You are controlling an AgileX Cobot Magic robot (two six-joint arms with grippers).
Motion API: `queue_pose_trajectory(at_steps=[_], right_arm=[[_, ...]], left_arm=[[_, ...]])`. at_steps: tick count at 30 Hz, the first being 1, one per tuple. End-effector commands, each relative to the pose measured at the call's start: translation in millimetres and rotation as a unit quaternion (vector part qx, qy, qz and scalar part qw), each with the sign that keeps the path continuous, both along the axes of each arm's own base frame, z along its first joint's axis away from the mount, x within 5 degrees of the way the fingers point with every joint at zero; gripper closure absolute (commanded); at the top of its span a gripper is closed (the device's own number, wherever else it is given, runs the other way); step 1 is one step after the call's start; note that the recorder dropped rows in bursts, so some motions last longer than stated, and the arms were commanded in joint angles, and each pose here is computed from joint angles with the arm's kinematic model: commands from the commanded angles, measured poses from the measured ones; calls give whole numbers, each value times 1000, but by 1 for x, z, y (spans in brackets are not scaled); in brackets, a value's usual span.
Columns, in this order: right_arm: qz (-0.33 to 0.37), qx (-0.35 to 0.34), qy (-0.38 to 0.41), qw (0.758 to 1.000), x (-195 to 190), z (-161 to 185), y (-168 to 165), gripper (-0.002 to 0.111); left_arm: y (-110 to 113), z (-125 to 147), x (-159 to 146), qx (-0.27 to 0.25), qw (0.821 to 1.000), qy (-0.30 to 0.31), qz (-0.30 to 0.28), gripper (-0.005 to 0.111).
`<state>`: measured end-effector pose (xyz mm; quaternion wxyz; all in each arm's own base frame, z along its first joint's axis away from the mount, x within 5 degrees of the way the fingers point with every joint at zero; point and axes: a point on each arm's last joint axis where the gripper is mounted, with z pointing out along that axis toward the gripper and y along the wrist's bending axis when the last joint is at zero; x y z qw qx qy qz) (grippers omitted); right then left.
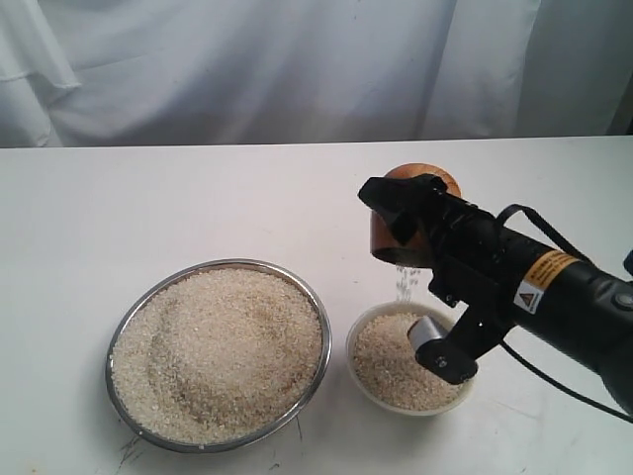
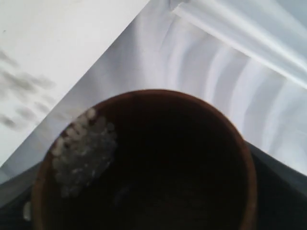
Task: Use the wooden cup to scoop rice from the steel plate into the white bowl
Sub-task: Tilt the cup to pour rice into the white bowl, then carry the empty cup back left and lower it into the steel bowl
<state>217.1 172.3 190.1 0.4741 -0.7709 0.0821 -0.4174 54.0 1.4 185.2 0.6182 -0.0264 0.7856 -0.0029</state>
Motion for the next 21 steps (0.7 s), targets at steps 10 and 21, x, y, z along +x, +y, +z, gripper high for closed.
queue_pose_trajectory(at_steps=[10,21], right_arm=[[23,-13,-3,1000,-15,-10,-6,108],[-12,21,28,999,-11,-9,-8,108]], left_arm=[[0,-1,0,-1,1000,-3,1,107],[0,-1,0,-1,1000,-3,1,107]])
